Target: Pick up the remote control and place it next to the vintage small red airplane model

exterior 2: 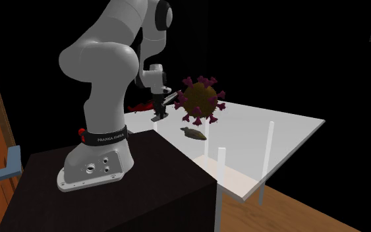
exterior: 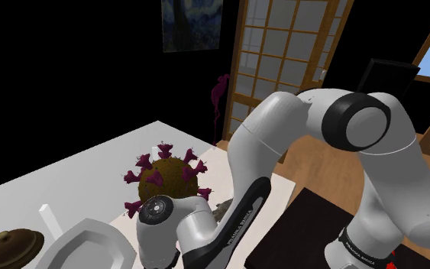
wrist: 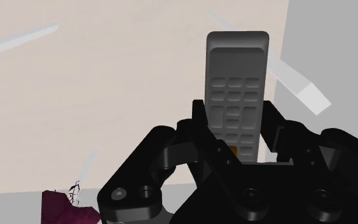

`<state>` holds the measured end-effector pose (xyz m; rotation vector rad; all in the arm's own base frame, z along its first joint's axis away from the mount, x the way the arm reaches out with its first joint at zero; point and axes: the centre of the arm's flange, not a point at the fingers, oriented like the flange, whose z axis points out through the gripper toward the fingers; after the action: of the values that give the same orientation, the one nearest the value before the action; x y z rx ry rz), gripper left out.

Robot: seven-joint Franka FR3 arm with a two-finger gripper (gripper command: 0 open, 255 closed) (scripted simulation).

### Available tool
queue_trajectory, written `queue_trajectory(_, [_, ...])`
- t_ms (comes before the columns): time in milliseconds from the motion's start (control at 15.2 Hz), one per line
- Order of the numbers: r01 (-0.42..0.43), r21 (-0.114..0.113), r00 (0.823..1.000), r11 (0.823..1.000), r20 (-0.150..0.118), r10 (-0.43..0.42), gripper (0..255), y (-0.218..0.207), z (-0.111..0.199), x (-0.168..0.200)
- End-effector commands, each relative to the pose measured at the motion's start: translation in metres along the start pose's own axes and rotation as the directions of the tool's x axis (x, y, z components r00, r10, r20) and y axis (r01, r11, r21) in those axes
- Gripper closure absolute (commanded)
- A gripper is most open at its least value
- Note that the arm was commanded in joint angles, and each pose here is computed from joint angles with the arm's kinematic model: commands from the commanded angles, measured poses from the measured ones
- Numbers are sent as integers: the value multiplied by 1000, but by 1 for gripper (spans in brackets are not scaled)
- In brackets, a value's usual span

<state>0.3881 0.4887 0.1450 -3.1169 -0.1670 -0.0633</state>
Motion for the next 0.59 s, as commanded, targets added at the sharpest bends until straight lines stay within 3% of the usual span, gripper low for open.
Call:
queue_trajectory(0, [0,0,1000,1000,0,0,255,0,10,-1])
queue_trajectory(528, [0,0,1000,1000,0,0,255,0,13,-1])
